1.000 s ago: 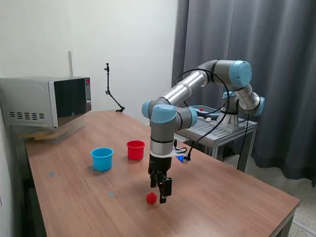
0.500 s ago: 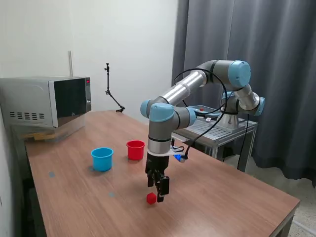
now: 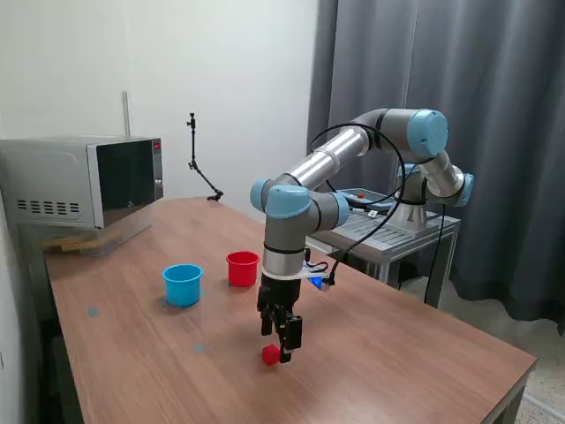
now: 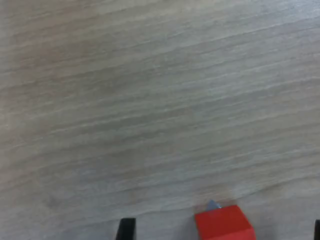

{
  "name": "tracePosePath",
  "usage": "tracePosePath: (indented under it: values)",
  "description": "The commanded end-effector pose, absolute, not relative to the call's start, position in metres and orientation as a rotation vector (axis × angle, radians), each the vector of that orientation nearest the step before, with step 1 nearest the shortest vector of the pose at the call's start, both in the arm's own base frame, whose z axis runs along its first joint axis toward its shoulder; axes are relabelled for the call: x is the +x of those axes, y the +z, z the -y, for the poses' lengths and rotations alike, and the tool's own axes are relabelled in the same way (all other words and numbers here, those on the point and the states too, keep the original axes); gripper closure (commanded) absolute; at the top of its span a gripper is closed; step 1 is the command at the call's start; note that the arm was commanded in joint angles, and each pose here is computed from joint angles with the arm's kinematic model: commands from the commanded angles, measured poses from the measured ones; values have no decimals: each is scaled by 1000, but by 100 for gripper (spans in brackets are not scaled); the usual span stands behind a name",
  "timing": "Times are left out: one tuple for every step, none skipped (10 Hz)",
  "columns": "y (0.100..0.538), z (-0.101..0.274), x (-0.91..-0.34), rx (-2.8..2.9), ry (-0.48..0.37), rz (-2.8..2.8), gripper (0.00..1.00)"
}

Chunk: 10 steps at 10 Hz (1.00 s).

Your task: Place red objects in the red bin, and blue objects in the blue bin.

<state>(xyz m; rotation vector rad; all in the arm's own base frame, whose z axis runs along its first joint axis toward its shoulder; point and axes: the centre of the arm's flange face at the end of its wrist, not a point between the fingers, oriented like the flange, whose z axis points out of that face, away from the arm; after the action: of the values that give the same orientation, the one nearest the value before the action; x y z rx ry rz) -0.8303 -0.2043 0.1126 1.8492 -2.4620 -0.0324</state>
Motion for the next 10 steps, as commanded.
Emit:
tracePosePath:
  values:
    - [112,204,-831,1852,-33,2460,100]
    - [112,204,-831,1852,-33,2460,100]
    - [112,204,-831,1852,-33,2460,100]
    - [112,204,-831,1852,-33,2460,100]
    - [112,204,-831,1852,-33,2460,100]
    - [112,204,-831,1852,-33,2460,100]
    - [112,204,-831,1852,-33,2460,100]
    - [112,204,-831,1852,-33,2460,100]
    - [112,204,-831,1852,-33,2460,100]
    - [115,204,-832,1859,-40,2446,100]
